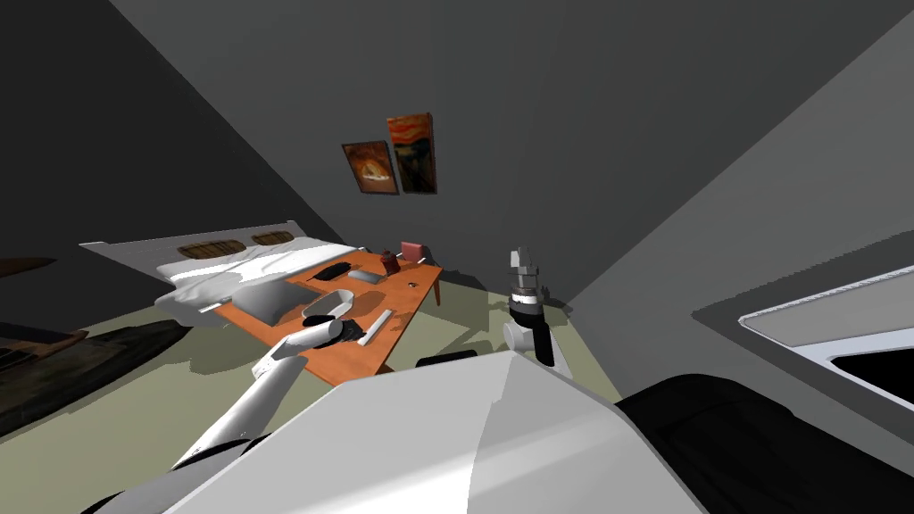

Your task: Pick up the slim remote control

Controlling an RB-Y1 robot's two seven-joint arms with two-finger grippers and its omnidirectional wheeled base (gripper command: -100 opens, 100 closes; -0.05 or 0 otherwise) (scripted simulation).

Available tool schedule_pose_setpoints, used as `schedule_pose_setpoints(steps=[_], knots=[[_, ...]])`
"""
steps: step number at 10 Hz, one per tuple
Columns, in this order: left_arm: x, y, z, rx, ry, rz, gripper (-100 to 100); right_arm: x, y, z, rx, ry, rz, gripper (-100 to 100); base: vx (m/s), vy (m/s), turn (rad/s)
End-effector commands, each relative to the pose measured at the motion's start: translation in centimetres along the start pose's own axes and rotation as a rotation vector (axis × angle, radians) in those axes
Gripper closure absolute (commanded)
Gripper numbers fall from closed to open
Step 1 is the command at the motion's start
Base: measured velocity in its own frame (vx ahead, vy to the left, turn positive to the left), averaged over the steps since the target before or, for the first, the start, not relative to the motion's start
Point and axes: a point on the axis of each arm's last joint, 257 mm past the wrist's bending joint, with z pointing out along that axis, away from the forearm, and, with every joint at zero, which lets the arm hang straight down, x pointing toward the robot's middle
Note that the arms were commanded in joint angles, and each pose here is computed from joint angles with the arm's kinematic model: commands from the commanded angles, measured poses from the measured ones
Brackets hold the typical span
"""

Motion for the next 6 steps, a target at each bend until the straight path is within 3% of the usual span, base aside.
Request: schedule_pose_setpoints(steps=[1, 2, 4, 6], knots=[[-1.4, 1.1, 0.4, -0.041, -0.033, -0.021, -100, 0.0, 0.0, 0.0, 0.000, 0.000, 0.000, 0, 0.094, -0.015, -0.053], [-3.6, 2.4, 0.7, -0.099, -0.077, -0.054, -100, 0.0, 0.0, 0.0, 0.000, 0.000, 0.000, 0, 0.121, -0.046, -0.114], [-3.6, 2.5, 0.7, -0.099, -0.077, -0.055, -100, 0.0, 0.0, 0.0, 0.000, 0.000, 0.000, 0, 0.073, -0.014, -0.009], [-7.1, 4.8, 0.6, -0.195, -0.148, -0.114, -100, 0.0, 0.0, 0.0, 0.000, 0.000, 0.000, 0, 0.120, -0.018, -0.115]])
